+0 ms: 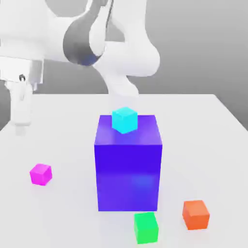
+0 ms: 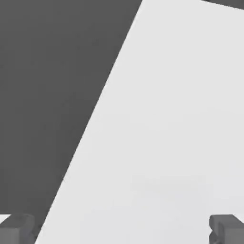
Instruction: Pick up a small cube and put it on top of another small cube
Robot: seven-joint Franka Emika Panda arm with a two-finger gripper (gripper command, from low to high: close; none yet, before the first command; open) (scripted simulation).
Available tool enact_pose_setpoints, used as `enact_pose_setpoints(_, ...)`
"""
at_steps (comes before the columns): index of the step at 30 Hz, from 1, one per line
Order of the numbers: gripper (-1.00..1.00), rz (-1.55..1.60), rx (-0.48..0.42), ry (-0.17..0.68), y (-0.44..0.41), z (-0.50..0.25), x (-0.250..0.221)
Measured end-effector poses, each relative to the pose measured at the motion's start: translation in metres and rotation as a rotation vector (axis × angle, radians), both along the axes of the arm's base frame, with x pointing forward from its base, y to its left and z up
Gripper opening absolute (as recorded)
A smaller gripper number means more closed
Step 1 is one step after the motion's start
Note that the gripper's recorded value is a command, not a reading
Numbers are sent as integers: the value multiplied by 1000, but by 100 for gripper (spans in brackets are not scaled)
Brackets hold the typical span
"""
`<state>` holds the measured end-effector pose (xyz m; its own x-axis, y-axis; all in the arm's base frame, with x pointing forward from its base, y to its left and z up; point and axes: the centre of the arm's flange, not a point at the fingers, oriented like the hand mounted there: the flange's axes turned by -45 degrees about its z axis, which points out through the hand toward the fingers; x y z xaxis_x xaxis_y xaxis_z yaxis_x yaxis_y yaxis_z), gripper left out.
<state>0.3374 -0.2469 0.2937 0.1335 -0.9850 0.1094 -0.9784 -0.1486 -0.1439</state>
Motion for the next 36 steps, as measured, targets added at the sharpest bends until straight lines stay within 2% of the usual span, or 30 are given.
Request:
enact_pose_setpoints(5,0,-386,109,121,-25,-95,-84)
enact_pose_setpoints(11,0,-413,118,138,-21,-153,-89)
enact_pose_setpoints(12,-100,-414,119,139,-21,-162,-90)
enact_pose_setpoints(19,-100,-414,118,137,-21,-164,-90)
enact_pose_setpoints(26,-100,-414,118,134,-21,-107,-89)
enact_pose_setpoints(32,-100,-209,76,-25,-29,-39,-3)
enact_pose_setpoints(36,-100,83,57,0,14,-32,41)
